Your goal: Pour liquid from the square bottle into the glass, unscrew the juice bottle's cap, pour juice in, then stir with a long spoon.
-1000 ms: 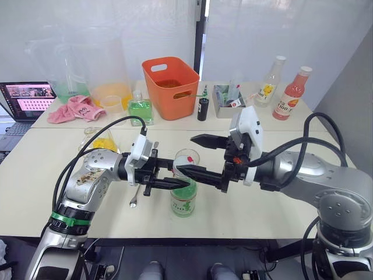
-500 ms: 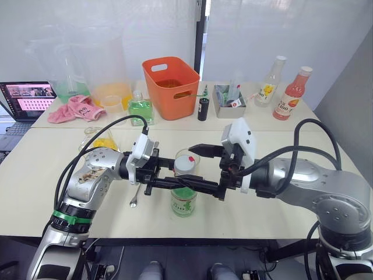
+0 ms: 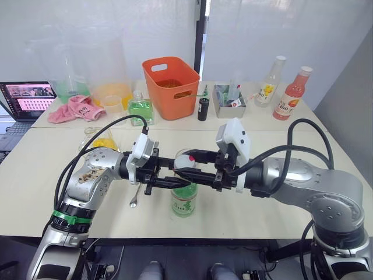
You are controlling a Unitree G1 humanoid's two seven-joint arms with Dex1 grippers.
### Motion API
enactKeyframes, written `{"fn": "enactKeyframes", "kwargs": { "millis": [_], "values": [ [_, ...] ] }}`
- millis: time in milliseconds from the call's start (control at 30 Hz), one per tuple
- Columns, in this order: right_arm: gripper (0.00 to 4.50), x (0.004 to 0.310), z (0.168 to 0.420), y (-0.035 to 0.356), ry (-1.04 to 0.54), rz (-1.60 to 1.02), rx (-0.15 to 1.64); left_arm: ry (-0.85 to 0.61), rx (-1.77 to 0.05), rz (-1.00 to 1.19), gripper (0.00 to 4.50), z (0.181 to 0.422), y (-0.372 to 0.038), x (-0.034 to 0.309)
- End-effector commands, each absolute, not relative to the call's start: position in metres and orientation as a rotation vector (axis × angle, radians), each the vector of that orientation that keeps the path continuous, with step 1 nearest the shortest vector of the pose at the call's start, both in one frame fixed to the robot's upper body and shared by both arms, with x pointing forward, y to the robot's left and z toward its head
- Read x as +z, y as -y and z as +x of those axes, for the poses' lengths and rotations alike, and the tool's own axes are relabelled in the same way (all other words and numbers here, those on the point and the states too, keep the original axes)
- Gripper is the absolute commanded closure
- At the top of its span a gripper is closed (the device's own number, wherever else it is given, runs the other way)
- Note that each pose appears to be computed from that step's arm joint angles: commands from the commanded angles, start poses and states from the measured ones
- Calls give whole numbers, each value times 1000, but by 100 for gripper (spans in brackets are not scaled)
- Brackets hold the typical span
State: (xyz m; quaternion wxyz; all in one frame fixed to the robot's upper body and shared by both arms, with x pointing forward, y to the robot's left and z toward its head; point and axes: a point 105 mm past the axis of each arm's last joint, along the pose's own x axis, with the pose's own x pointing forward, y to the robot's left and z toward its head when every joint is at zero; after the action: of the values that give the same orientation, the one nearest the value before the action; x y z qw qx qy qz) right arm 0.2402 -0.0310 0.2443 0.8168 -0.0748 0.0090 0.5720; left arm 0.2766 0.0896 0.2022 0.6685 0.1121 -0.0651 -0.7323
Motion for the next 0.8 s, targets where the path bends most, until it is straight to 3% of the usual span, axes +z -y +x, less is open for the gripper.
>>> {"fn": "enactKeyframes", "kwargs": {
  "millis": [33, 200, 433, 633, 800],
  "values": [
    [281, 261, 234, 29, 74, -148, 1309, 114, -1646, 287, 275, 276, -89, 197],
    [281, 263, 239, 31, 72, -145, 1639, 108, -1652, 304, 275, 274, -91, 195],
    [281, 248, 267, 10, -59, -365, 2110, 100, -1654, 318, 275, 270, -94, 195],
    [281, 238, 274, -7, -145, -518, 2201, 91, -1652, 333, 275, 268, -97, 197],
    [281, 251, 276, -4, -121, -515, 2196, 93, -1646, 337, 275, 268, -99, 198]
  ]
}}
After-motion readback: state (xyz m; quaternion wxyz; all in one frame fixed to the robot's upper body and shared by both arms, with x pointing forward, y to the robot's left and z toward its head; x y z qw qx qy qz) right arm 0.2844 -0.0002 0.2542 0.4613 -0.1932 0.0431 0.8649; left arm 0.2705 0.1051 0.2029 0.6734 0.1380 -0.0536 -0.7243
